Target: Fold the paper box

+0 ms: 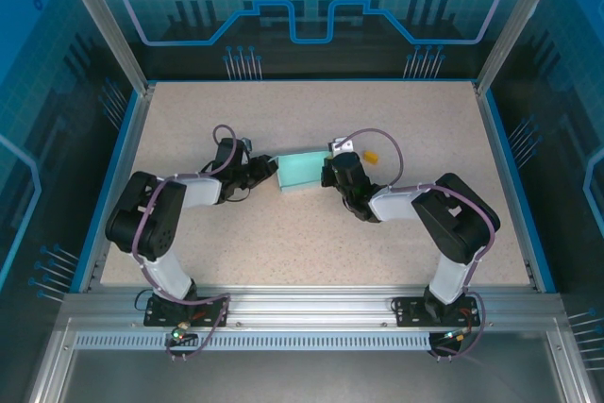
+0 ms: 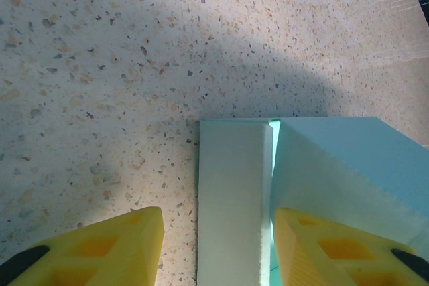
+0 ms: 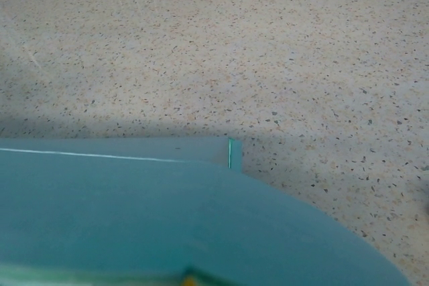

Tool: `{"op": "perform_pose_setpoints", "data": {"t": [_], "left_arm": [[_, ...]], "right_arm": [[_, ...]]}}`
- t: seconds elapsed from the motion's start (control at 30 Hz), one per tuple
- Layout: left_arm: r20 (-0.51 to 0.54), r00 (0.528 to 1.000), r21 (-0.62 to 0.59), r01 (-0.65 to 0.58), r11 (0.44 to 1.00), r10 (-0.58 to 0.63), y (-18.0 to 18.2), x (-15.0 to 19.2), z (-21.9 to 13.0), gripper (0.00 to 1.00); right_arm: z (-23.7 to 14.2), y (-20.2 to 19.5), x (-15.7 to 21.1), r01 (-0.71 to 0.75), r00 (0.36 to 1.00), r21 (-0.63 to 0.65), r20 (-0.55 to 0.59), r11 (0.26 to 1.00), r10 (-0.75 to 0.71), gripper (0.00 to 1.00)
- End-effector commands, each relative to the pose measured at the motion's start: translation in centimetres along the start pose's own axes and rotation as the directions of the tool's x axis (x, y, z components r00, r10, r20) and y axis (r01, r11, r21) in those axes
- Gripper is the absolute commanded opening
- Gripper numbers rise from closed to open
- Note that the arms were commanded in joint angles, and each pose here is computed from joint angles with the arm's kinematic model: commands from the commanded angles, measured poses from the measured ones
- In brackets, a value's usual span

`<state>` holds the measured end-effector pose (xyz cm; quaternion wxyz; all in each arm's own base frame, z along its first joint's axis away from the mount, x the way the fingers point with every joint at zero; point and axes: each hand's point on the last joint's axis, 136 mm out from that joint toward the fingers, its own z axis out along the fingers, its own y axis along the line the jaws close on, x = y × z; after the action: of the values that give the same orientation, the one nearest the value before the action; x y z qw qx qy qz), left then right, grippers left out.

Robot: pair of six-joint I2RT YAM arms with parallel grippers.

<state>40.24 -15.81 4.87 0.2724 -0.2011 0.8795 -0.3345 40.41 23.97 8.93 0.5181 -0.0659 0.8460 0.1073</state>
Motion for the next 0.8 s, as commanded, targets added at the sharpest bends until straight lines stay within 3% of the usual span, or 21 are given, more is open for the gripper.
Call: {"op": "perform_pose_setpoints", "data": {"t": [0.0,0.5,0.77], "left_arm": [[-0.025,0.999,0.055,-0.024,0.998,0.026,-1.7,0.4,0.5,0.50],[-0.026,1.000,0.124,0.000,0.992,0.003,-3.3,0.0,0.5,0.55],[-0.011,1.000,0.041,-0.009,0.999,0.009,-1.3,0.2,0.4,0.56]], "right_arm": [[0.0,1.3,2.3,0.043,0.995,-0.040,-0.085,0.998,-0.046,0.00],[0.2,1.9,2.5,0.060,0.993,-0.051,-0.097,0.997,-0.065,0.00],[0.0,1.2,2.4,0.100,0.990,-0.013,-0.097,0.995,-0.101,0.00]]}}
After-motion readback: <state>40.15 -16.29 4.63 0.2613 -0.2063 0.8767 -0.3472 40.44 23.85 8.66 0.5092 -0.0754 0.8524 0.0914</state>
